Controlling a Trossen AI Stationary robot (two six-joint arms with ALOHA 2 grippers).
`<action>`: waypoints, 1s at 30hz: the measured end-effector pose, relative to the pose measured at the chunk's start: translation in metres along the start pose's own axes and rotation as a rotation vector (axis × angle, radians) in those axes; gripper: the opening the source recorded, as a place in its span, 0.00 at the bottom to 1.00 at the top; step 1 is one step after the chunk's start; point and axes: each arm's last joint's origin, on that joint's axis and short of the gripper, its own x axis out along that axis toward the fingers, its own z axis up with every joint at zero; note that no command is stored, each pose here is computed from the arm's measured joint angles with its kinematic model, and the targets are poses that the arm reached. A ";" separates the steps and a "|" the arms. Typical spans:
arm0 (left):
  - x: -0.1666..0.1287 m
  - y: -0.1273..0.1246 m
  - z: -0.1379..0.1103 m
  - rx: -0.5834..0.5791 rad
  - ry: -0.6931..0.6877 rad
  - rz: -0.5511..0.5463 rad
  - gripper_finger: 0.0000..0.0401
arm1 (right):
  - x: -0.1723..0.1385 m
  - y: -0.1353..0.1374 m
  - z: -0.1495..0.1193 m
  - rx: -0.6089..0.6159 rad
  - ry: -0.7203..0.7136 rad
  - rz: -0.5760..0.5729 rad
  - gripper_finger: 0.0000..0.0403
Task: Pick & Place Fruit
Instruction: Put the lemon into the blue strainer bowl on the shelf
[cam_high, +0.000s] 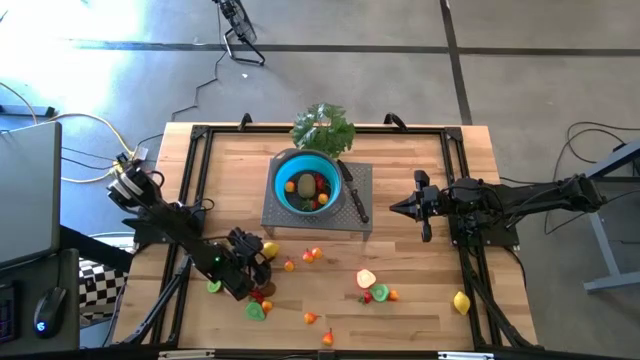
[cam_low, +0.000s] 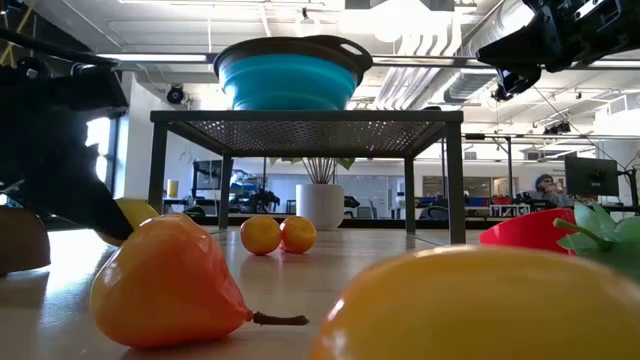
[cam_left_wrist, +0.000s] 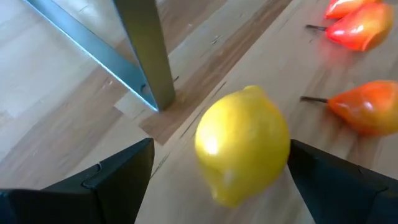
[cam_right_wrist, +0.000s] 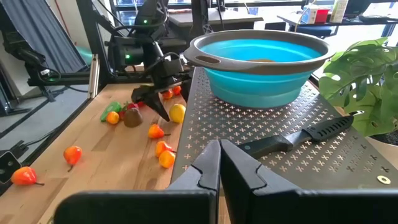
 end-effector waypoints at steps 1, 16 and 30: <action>0.001 -0.001 0.000 -0.004 -0.013 0.001 0.88 | 0.000 0.000 0.000 0.000 0.000 0.000 0.01; 0.003 0.001 -0.002 -0.045 -0.038 0.008 0.82 | 0.000 0.000 0.000 0.000 0.000 0.000 0.01; 0.003 0.001 -0.003 -0.054 -0.008 0.000 0.59 | 0.000 0.000 0.000 0.000 0.000 0.000 0.01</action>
